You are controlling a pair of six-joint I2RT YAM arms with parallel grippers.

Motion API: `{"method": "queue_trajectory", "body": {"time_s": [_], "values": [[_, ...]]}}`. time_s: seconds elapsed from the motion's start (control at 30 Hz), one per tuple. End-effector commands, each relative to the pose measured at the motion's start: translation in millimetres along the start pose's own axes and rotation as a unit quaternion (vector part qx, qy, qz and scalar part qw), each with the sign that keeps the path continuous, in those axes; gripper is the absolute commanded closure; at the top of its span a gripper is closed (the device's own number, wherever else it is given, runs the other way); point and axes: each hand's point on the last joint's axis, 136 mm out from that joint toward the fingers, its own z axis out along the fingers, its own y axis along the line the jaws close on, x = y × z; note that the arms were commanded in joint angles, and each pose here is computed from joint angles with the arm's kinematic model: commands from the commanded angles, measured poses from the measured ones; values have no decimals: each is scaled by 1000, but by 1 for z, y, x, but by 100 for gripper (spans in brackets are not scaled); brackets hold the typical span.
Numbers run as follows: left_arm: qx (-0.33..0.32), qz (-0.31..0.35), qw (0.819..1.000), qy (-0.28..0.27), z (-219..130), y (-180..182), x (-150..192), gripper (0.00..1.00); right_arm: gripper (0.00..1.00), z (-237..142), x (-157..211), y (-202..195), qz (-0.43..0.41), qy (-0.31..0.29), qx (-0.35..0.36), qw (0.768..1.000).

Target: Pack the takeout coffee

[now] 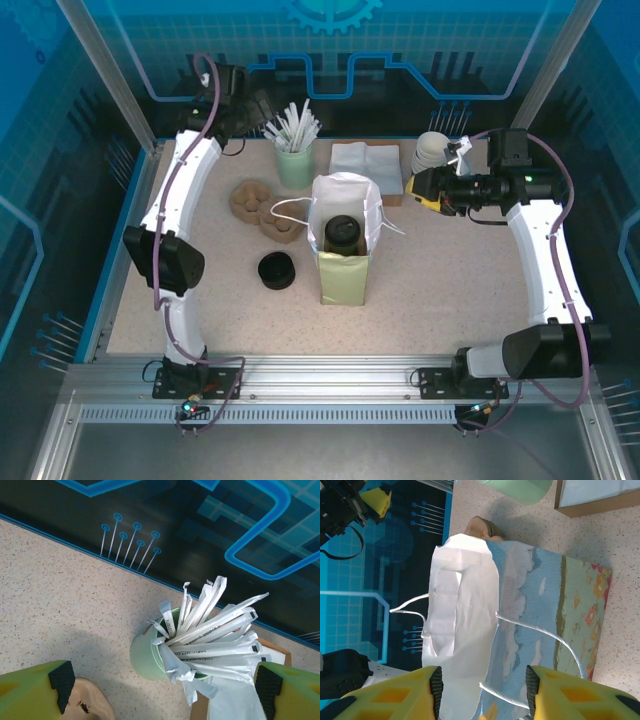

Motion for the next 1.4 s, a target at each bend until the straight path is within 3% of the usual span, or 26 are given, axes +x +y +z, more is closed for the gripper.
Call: {"method": "queue_trajectory", "body": {"time_s": [0.0, 0.2, 0.6, 0.77, 0.9, 1.17, 1.37], "values": [[0, -18, 1000, -24, 11, 1, -15, 8, 51, -5, -4, 9, 5, -14, -18, 1000], [0, -40, 999, -29, 18, 1, -16, 13, 52, -9, -13, 17, 9, -36, -12, 999], [14, -19, 1000, 0, 14, 2, 4, 11, 49, -14, 13, 45, -8, -39, -37, 999], [77, 55, 994, 54, 2, -17, 25, 12, 52, -17, 25, 54, -44, -39, -40, 997], [108, 107, 986, 66, -5, -25, 35, 19, 56, -19, 36, 54, -82, -44, -36, 995], [141, 212, 965, 66, -1, -55, 50, 33, 59, -32, 45, 58, -142, -72, -27, 987], [136, 274, 951, 55, 9, -73, 61, 35, 61, -37, 49, 58, -179, -89, -17, 980]]}}
